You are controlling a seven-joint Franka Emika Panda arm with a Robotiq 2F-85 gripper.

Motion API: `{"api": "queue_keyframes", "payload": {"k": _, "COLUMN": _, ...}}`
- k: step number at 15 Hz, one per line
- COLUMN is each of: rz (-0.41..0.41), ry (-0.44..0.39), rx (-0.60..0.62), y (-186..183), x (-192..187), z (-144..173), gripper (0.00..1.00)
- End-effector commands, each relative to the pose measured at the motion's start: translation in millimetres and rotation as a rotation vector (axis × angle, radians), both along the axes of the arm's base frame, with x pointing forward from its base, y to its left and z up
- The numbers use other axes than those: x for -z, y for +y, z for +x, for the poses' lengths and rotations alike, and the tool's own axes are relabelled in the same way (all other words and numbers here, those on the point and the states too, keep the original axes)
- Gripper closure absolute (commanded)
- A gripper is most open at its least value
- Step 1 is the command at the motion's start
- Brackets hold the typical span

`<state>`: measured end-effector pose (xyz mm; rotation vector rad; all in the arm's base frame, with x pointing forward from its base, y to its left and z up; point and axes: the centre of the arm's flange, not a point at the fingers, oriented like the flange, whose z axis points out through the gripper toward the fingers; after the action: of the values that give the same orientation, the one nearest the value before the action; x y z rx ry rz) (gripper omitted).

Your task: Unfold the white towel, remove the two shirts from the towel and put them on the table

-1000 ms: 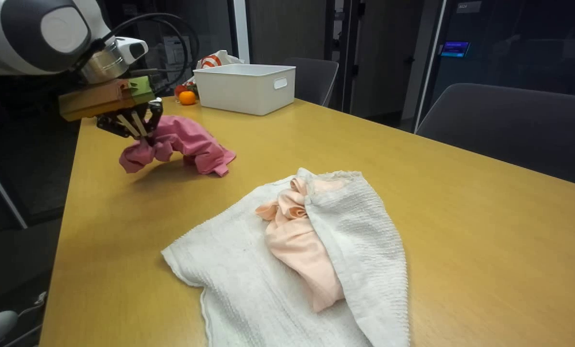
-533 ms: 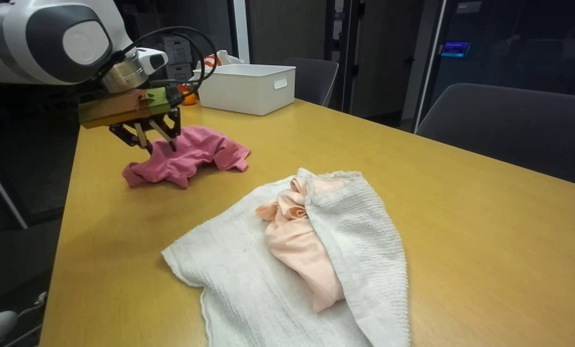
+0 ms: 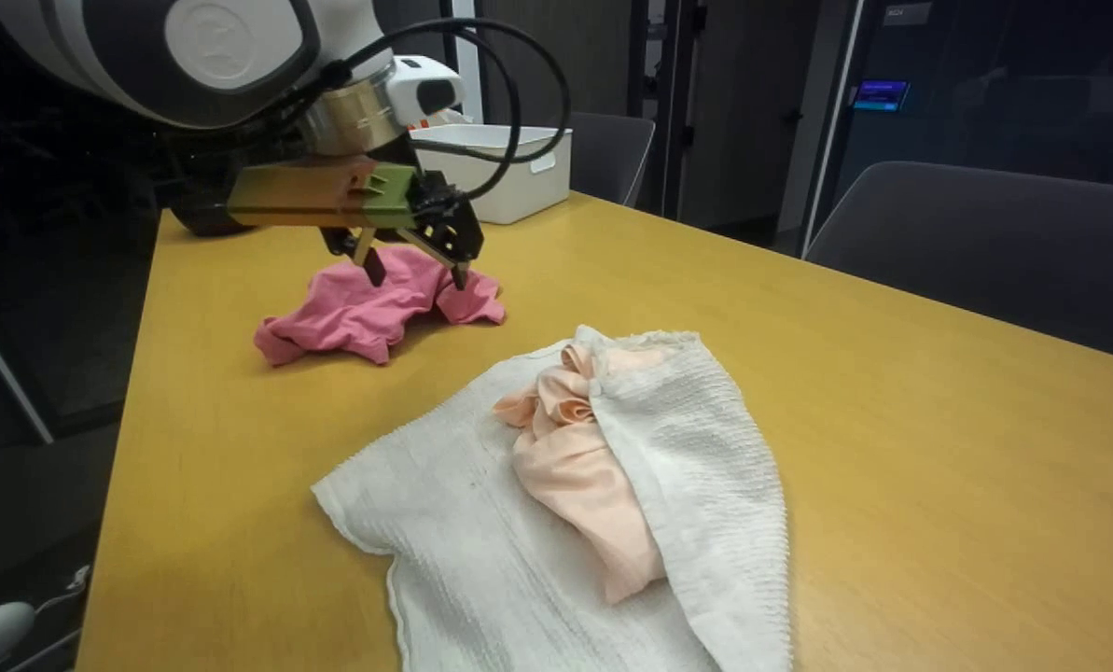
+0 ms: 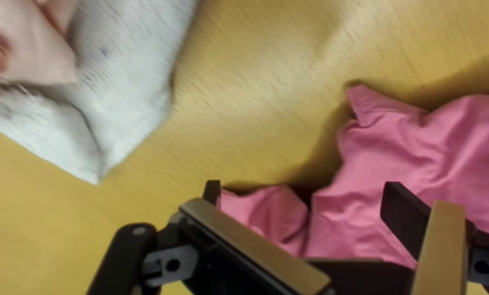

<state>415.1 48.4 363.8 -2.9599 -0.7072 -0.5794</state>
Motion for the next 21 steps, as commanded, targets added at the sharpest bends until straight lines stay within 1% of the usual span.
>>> {"api": "queue_keyframes", "payload": {"k": 1, "rz": 0.022, "ry": 0.043, "rx": 0.204, "y": -57.4, "x": 2.2, "z": -14.8, "gripper": 0.0}}
{"api": "queue_keyframes", "payload": {"k": 3, "rz": 0.029, "ry": 0.067, "rx": 0.324, "y": -83.1, "x": 13.6, "z": -19.9, "gripper": 0.0}}
{"api": "queue_keyframes", "payload": {"k": 5, "rz": 0.019, "ry": 0.073, "rx": 0.441, "y": -105.3, "x": 19.7, "z": -21.3, "gripper": 0.0}}
{"api": "queue_keyframes", "payload": {"k": 8, "rz": 0.004, "ry": 0.111, "rx": 0.611, "y": -129.6, "x": 32.8, "z": -22.8, "gripper": 0.0}}
{"api": "queue_keyframes", "payload": {"k": 11, "rz": -0.014, "ry": 0.143, "rx": 0.779, "y": -144.8, "x": 49.2, "z": -23.9, "gripper": 0.0}}
{"api": "queue_keyframes", "payload": {"k": 12, "rz": -0.033, "ry": 0.144, "rx": 0.836, "y": -148.9, "x": 53.4, "z": -24.5, "gripper": 0.0}}
{"api": "queue_keyframes", "payload": {"k": 15, "rz": -0.062, "ry": 0.152, "rx": 0.915, "y": -153.9, "x": 60.5, "z": -27.0, "gripper": 0.0}}
{"api": "queue_keyframes", "payload": {"k": 16, "rz": -0.057, "ry": 0.154, "rx": 0.923, "y": -154.3, "x": 61.9, "z": -27.9, "gripper": 0.25}}
{"api": "queue_keyframes", "payload": {"k": 17, "rz": -0.058, "ry": 0.156, "rx": 0.934, "y": -154.3, "x": 62.6, "z": -28.3, "gripper": 0.26}}
{"api": "queue_keyframes", "payload": {"k": 18, "rz": -0.053, "ry": 0.159, "rx": 0.941, "y": -154.8, "x": 63.3, "z": -29.1, "gripper": 0.32}}
{"api": "queue_keyframes", "payload": {"k": 19, "rz": -0.047, "ry": 0.162, "rx": 0.949, "y": -155.6, "x": 64.1, "z": -29.9, "gripper": 0.42}}
{"api": "queue_keyframes", "payload": {"k": 21, "rz": -0.037, "ry": 0.167, "rx": 0.962, "y": -157.5, "x": 65.0, "z": -31.1, "gripper": 0.58}}
